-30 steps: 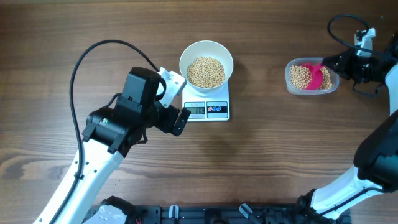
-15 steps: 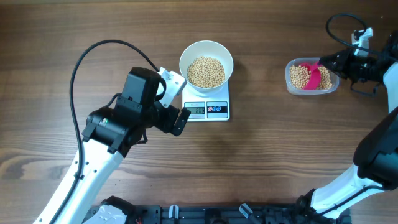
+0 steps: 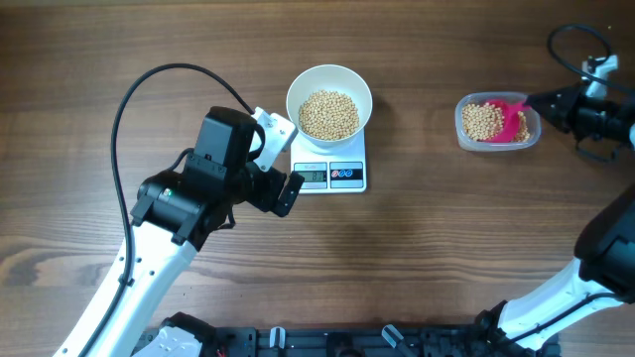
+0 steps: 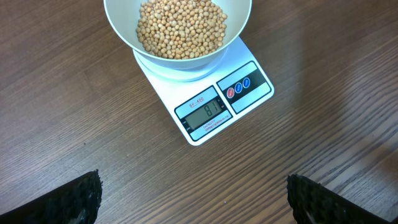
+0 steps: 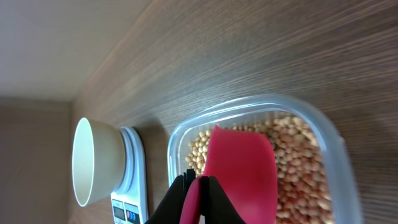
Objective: Scoop item into bowl and weigh 150g on scale
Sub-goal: 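Drag the scoop through the soybeans and lift it filled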
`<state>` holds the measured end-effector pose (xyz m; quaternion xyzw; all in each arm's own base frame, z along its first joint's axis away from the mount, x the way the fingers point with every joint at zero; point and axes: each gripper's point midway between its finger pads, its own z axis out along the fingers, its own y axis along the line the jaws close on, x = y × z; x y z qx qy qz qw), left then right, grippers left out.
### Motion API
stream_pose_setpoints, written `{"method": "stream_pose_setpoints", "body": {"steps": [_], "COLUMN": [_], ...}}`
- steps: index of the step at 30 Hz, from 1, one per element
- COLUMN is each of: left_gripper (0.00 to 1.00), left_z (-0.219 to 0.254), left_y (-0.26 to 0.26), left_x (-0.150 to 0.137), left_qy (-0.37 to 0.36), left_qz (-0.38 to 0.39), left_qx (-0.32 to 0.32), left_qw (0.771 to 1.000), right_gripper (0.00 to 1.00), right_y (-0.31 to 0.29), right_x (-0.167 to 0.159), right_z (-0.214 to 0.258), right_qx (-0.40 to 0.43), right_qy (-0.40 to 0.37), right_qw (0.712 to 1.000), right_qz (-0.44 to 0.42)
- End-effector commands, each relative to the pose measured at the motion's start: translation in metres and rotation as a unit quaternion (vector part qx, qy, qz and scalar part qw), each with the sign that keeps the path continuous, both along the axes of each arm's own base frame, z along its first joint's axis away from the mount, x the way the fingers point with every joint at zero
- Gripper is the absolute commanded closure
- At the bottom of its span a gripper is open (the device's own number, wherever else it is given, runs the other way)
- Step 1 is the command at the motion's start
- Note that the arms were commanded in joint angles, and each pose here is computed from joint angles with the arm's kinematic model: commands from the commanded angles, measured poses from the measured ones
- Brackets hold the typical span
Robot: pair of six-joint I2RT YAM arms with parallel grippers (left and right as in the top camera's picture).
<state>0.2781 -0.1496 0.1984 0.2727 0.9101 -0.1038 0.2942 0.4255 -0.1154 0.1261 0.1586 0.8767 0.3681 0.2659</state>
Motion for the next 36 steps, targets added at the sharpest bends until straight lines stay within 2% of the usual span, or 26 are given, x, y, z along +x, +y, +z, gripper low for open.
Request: {"method": "stream_pose_setpoints", "body": {"steps": [1, 24, 31, 36], "left_gripper": [0.00, 0.00, 0.00, 0.00], "left_z": [0.002, 0.002, 0.002, 0.002], "left_y": [0.000, 0.000, 0.000, 0.000], "left_x": [0.001, 0.001, 0.001, 0.001], "left_qy": [-0.005, -0.005, -0.005, -0.005], "left_qz": [-0.008, -0.008, -0.008, -0.008], "left_qx": [-0.001, -0.001, -0.001, -0.001], "left_qw": [1.000, 1.000, 1.000, 1.000], "right_gripper": [0.96, 0.96, 0.96, 0.96], "right_y": [-0.006, -0.014, -0.003, 0.036], "right_x": [-0.003, -0.008, -0.010, -0.001], "right_z": [0.006, 0.044, 0.069, 0.079], "right_qx": [0.038, 0.132, 0.200, 0.237], "right_qy": [-0.020, -0.096, -0.128, -0.127], "right_qw": [0.999, 0.987, 0.971, 0.961], "right_qz": [-0.004, -0.001, 0.018, 0.065]}}
